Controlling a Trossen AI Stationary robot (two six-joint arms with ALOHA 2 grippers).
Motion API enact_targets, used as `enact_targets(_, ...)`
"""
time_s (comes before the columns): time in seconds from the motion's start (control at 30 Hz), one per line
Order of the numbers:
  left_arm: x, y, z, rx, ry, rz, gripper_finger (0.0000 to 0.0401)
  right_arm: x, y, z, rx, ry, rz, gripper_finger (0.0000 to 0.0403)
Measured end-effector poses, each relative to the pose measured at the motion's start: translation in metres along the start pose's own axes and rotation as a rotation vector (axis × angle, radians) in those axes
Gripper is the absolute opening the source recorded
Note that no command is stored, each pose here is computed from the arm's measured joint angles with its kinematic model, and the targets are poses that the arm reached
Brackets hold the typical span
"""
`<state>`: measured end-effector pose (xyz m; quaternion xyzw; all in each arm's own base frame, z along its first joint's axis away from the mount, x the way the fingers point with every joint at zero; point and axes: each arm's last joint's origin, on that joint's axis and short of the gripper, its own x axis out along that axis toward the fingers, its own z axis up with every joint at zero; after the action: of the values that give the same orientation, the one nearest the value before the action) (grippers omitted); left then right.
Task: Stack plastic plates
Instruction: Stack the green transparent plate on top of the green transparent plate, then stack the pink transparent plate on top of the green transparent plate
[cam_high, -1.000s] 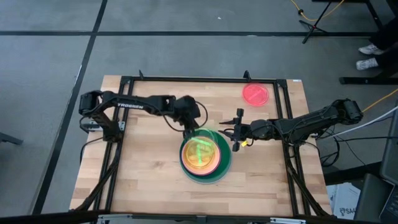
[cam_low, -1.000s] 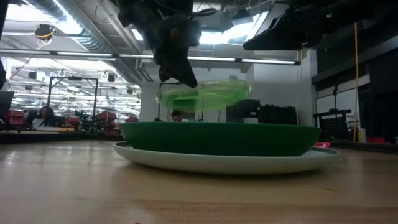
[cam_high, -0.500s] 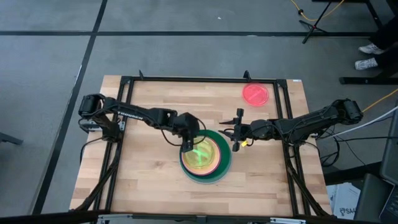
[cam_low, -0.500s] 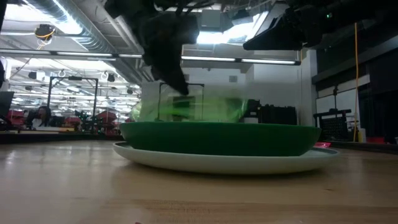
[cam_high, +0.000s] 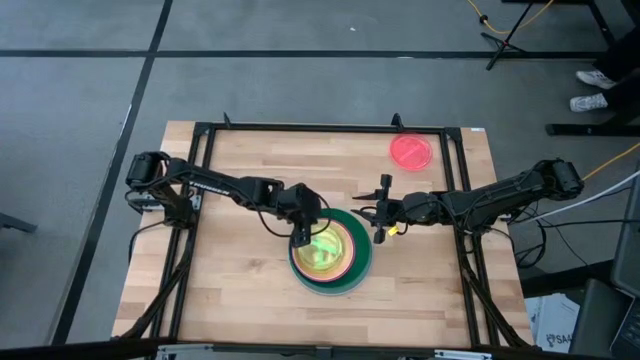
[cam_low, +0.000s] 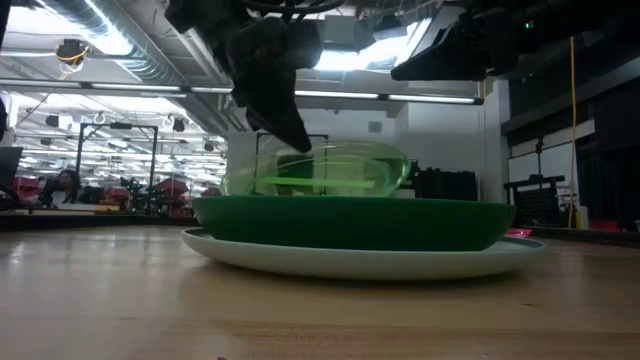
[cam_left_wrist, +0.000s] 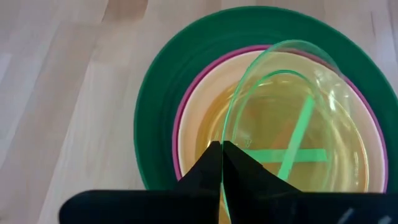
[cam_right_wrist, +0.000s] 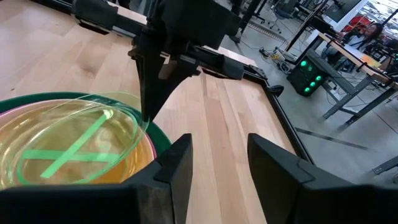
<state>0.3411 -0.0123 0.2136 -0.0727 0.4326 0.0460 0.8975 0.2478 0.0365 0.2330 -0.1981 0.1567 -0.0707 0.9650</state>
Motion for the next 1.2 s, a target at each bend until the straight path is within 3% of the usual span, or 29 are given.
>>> enact_targets(0.33,0.000,0.001,0.000,-0.002,0.004,-0.003,0.0069,0.000,0.000,0.000,0.000,0.000,0.000,0.0147)
enact_targets(0.53,-0.025,0.009,0.002,-0.012,-0.008,0.013,0.0084,0.000,0.000,0.000,-0.001,0.002,0.001,0.0147)
enact_targets(0.63,-0.037,0.007,0.004,0.055,-0.033,0.013,0.0084,0.000,0.000,0.000,-0.001,0.007,-0.016,0.0147)
enact_targets(0.8,-0.041,-0.010,-0.007,0.260,-0.226,-0.091,0.0084,0.000,-0.003,-0.001,-0.001,0.038,-0.112,0.0147)
enact_targets(1.03,-0.022,-0.010,-0.052,0.277,-0.498,-0.152,0.0085,-0.001,-0.007,-0.002,0.001,0.071,-0.218,0.0147)
enact_targets(1.2,-0.016,-0.001,-0.085,0.271,-0.630,-0.133,0.0085,0.002,-0.018,-0.003,0.025,0.073,-0.281,0.0147)
